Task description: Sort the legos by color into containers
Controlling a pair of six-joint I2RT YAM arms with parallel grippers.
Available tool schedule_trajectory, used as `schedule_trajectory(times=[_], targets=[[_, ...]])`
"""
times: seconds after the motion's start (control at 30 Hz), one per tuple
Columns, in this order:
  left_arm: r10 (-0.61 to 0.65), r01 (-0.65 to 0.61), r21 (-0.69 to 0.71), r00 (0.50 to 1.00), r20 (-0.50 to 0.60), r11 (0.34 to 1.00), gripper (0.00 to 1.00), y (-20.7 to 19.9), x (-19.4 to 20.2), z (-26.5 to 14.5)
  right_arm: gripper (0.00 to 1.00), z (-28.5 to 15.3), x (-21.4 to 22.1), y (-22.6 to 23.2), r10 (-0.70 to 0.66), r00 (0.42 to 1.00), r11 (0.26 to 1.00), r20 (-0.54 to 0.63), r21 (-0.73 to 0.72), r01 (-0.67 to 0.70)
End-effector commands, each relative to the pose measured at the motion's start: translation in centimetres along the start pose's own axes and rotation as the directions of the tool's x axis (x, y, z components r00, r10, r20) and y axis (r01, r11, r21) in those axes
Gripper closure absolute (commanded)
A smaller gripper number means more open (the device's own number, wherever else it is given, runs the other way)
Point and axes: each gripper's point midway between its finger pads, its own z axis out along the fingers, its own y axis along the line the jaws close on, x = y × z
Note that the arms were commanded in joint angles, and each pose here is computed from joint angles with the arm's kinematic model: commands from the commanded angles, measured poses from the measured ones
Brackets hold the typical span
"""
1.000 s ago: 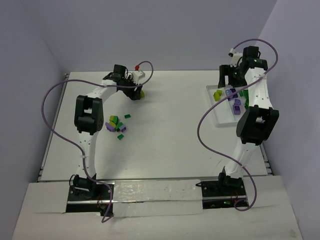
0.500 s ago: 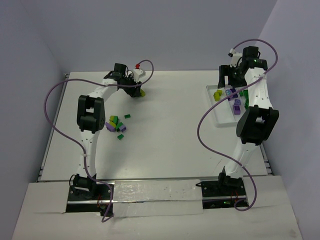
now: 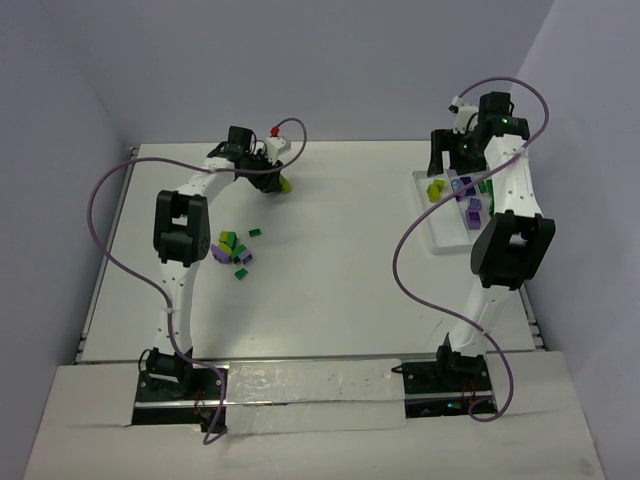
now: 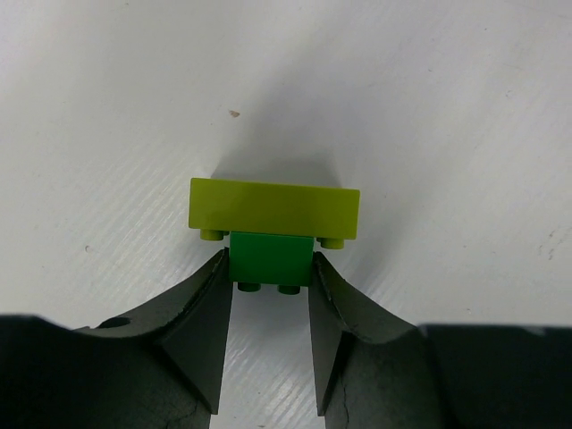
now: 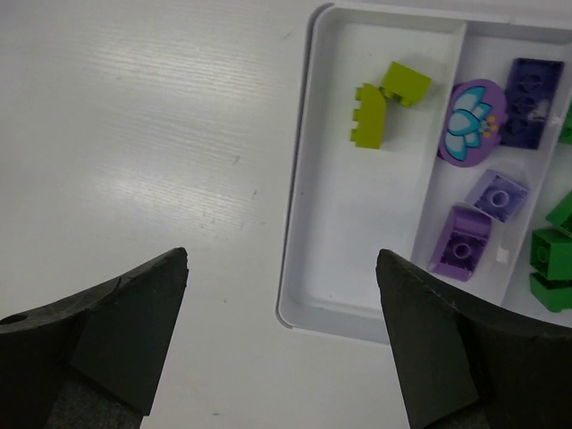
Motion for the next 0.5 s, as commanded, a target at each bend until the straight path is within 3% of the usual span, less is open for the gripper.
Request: schedule_trajectory(times=[0.0, 0.17, 0.33, 0.47], targets=[[0.045, -0.048, 0.021, 0.988, 0.144, 0.999, 1.00, -1.7, -6.4, -4.7, 0.06, -3.5, -2.3, 5.0, -0.037, 0.992, 0.991, 0.117, -0.124, 0.051], [0.128, -0.169, 0.154, 0.961, 0.245, 0.973, 1.00, -9.2, -9.4, -11.3, 0.01, -3.5, -1.5, 12.7, 0.059, 0.988, 0.916, 0.141, -0.400, 0.002], [0.260, -0.325, 0.164, 0.909, 0.326, 0.931, 1.00, -19.4, -10.6, -16.1, 0.00, -3.4, 1.1, 21.1, 0.120, 0.991, 0.724, 0.066, -0.688, -0.042], [0.220, -0.310, 0.254, 0.919, 0.329, 0.916, 1.00, -24.9, -10.6, -17.9, 0.00, -4.8, 3.0, 26.4, 0.104, 0.995, 0.557, -0.010, -0.828, -0.066]])
